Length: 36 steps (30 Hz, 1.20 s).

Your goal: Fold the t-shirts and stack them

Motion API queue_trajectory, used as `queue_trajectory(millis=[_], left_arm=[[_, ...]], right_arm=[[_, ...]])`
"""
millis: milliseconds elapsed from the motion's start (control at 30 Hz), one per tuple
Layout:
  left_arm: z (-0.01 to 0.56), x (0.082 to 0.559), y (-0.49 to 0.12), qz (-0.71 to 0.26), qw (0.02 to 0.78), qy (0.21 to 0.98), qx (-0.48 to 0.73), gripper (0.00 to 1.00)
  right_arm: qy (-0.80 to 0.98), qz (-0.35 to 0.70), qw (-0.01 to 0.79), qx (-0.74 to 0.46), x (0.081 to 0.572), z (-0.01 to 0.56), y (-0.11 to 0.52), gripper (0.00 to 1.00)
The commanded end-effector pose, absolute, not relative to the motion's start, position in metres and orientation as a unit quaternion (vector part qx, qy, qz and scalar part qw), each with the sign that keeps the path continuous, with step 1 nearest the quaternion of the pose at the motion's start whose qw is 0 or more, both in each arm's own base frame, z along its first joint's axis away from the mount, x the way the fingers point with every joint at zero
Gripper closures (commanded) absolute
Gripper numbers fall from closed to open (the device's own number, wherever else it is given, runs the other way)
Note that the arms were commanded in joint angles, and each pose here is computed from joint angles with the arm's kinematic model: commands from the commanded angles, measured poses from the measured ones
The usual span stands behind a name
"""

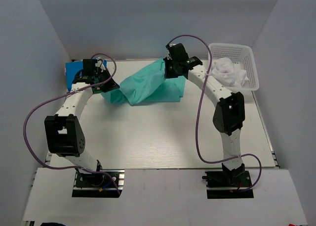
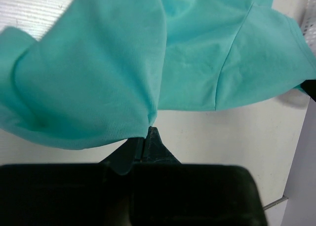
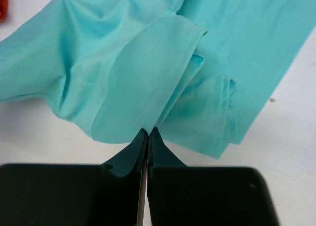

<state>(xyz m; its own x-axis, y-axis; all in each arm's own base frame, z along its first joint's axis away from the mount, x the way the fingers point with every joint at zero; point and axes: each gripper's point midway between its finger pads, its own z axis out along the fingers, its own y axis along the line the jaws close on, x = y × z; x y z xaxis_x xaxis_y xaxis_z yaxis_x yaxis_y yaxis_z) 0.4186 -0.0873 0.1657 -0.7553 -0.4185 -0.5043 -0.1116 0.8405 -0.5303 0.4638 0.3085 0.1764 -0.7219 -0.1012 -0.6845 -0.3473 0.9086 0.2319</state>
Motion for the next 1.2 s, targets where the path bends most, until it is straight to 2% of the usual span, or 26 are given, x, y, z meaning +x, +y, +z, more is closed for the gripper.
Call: queue_trajectory(millis=[0, 167, 233, 300, 400, 467, 500, 533, 567, 600, 633, 667, 700, 733, 767, 800, 833, 867, 900, 933, 967, 1000, 1033, 1067, 1100, 1167], left_arm=[[0.212, 0.423, -0.083, -0.242, 0.371, 0.886, -0.137, 1.00], [0.202, 0.409, -0.083, -0.238, 0.361, 0.891, -0.136, 1.00], [0.191, 0.401, -0.081, -0.232, 0.348, 0.897, -0.142, 1.00], [0.185, 0.401, -0.075, -0.215, 0.349, 0.900, -0.150, 1.00], [0.183, 0.423, -0.072, -0.206, 0.357, 0.899, -0.149, 1.00], [0.222, 0.464, -0.073, -0.216, 0.410, 0.875, -0.137, 1.00], [0.250, 0.498, -0.076, -0.224, 0.435, 0.863, -0.123, 1.00], [0.266, 0.517, -0.076, -0.226, 0.448, 0.857, -0.120, 1.00], [0.284, 0.535, -0.076, -0.226, 0.463, 0.850, -0.112, 1.00], [0.376, 0.555, -0.078, -0.242, 0.546, 0.797, -0.087, 1.00], [0.352, 0.581, -0.077, -0.242, 0.522, 0.813, -0.092, 1.00], [0.385, 0.586, -0.082, -0.263, 0.551, 0.788, -0.078, 1.00], [0.446, 0.575, -0.087, -0.295, 0.603, 0.740, -0.045, 1.00], [0.501, 0.556, -0.092, -0.313, 0.653, 0.689, -0.016, 1.00], [0.535, 0.535, -0.096, -0.321, 0.681, 0.658, 0.009, 1.00], [0.496, 0.539, -0.095, -0.326, 0.653, 0.684, 0.003, 1.00], [0.532, 0.521, -0.095, -0.324, 0.709, 0.626, 0.031, 1.00], [0.536, 0.502, -0.093, -0.314, 0.721, 0.617, 0.038, 1.00], [0.533, 0.472, -0.091, -0.305, 0.724, 0.617, 0.038, 1.00], [0.524, 0.462, -0.087, -0.292, 0.720, 0.629, 0.031, 1.00], [0.493, 0.463, -0.076, -0.265, 0.704, 0.659, 0.004, 1.00], [0.477, 0.454, -0.080, -0.265, 0.688, 0.676, 0.003, 1.00], [0.476, 0.432, -0.080, -0.265, 0.685, 0.679, 0.002, 1.00], [0.421, 0.422, -0.090, -0.277, 0.629, 0.726, 0.006, 1.00], [0.399, 0.411, -0.090, -0.277, 0.607, 0.745, -0.002, 1.00], [0.332, 0.368, -0.103, -0.308, 0.524, 0.794, -0.019, 1.00]], right_arm=[[0.915, 0.124, 0.367, -0.114, 0.464, 0.190, 0.280, 1.00], [0.945, 0.086, 0.292, -0.116, 0.413, 0.142, 0.243, 1.00], [0.945, 0.089, 0.296, -0.108, 0.404, 0.138, 0.236, 1.00], [0.940, 0.088, 0.315, -0.095, 0.407, 0.147, 0.227, 1.00], [0.925, 0.083, 0.360, -0.090, 0.440, 0.172, 0.225, 1.00], [0.885, 0.103, 0.446, -0.090, 0.481, 0.244, 0.234, 1.00], [0.889, 0.083, 0.440, -0.094, 0.503, 0.227, 0.234, 1.00], [0.828, 0.106, 0.546, -0.076, 0.531, 0.333, 0.234, 1.00], [0.821, 0.089, 0.560, -0.062, 0.557, 0.327, 0.233, 1.00], [0.797, 0.093, 0.594, -0.049, 0.565, 0.357, 0.225, 1.00], [0.749, 0.109, 0.653, -0.031, 0.575, 0.405, 0.219, 1.00], [0.719, 0.117, 0.685, -0.017, 0.568, 0.438, 0.211, 1.00], [0.668, 0.138, 0.731, 0.001, 0.569, 0.460, 0.204, 1.00], [0.613, 0.163, 0.773, 0.007, 0.535, 0.515, 0.193, 1.00], [0.588, 0.172, 0.790, 0.011, 0.525, 0.529, 0.189, 1.00], [0.533, 0.185, 0.826, 0.014, 0.486, 0.568, 0.174, 1.00], [0.529, 0.176, 0.830, 0.009, 0.477, 0.572, 0.170, 1.00], [0.529, 0.174, 0.830, 0.009, 0.469, 0.573, 0.165, 1.00], [0.556, 0.156, 0.816, 0.003, 0.454, 0.553, 0.155, 1.00], [0.573, 0.148, 0.806, -0.002, 0.453, 0.536, 0.153, 1.00], [0.595, 0.141, 0.791, -0.004, 0.447, 0.519, 0.150, 1.00], [0.638, 0.137, 0.758, -0.019, 0.430, 0.469, 0.147, 1.00], [0.663, 0.135, 0.736, -0.022, 0.423, 0.444, 0.145, 1.00], [0.665, 0.150, 0.732, -0.027, 0.400, 0.443, 0.143, 1.00], [0.721, 0.164, 0.673, -0.024, 0.394, 0.371, 0.149, 1.00], [0.789, 0.185, 0.585, -0.035, 0.346, 0.291, 0.148, 1.00]])
